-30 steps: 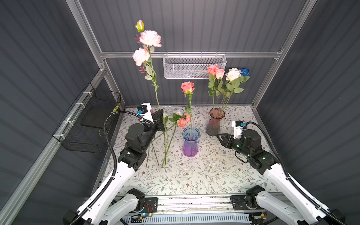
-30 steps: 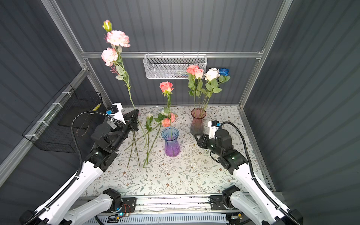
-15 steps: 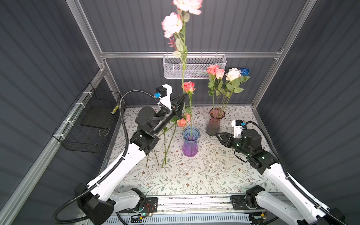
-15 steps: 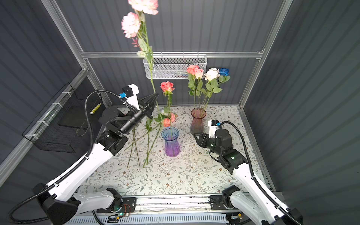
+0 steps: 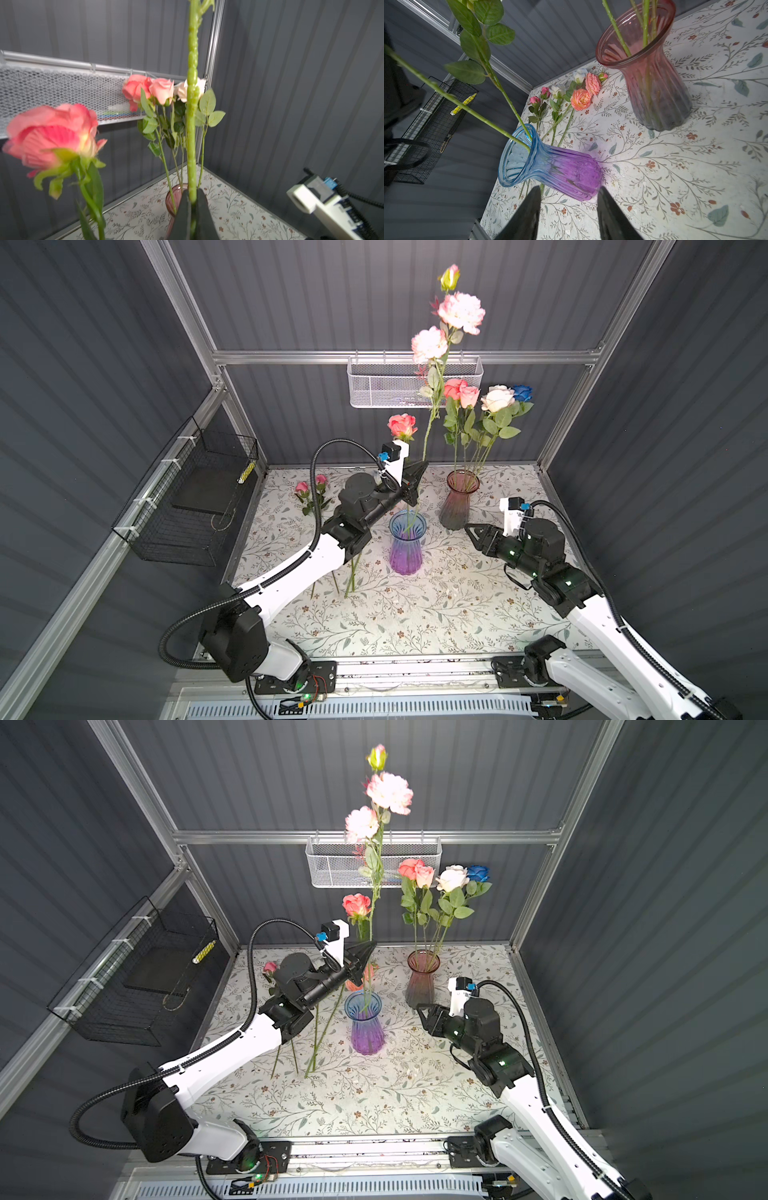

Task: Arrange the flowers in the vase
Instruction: 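Lower the spray rose into the blue-to-purple vase with the left gripper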

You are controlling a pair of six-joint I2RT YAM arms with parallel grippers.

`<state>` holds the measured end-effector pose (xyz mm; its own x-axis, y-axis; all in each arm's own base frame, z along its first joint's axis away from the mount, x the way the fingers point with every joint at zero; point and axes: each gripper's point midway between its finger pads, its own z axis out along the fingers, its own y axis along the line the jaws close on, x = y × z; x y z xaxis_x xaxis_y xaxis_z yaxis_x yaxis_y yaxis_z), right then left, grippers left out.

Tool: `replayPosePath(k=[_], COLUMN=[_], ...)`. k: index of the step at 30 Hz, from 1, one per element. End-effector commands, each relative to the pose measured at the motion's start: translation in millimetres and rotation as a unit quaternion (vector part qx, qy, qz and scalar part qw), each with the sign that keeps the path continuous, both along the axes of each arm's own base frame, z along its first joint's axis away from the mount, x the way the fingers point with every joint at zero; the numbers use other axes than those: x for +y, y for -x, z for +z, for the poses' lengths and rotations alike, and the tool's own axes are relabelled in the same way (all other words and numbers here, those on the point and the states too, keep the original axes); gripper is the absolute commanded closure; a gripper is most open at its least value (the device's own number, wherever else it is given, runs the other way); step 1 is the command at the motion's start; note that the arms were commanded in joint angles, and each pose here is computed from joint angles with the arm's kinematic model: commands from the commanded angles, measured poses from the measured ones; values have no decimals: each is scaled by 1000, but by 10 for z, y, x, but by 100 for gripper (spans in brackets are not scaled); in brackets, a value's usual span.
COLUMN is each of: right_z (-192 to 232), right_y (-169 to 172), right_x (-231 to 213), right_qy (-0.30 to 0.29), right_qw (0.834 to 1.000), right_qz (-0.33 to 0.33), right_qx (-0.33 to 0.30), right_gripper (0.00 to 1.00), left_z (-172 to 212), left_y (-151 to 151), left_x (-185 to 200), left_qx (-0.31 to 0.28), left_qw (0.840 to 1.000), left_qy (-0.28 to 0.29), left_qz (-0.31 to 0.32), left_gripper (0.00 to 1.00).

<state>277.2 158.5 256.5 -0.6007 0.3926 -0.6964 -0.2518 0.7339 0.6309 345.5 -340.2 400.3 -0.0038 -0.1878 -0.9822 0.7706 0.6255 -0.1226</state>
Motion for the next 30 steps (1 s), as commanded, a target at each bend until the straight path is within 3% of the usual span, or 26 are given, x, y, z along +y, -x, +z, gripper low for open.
replayPosePath(k=[1,7,16,26,30], right_z=[-86,-103,-101,-122,-122], right_y=[23,30,-5,-14,-16], right_x=[-18,-50,13,14,29], right_qy=[2,2,-3,-7,-9], right_qw=[1000,1000,1000,1000,1000], right_qz=[-4,-13,-2,-5,-3], right_qx=[8,11,19,25,27], right_gripper=[53,53,52,52,52], left_z=[-82,-600,-872,-1001,-1061], left_y=[29,130,240,322,328], left_x=[31,108,250,288,282], left_qx=[-13,35,64,79,88], left_qw=[1000,998,995,991,990], left_qy=[-3,-42,-75,-109,-112], left_qz=[13,20,30,25,25], left_gripper=[100,100,98,79,76])
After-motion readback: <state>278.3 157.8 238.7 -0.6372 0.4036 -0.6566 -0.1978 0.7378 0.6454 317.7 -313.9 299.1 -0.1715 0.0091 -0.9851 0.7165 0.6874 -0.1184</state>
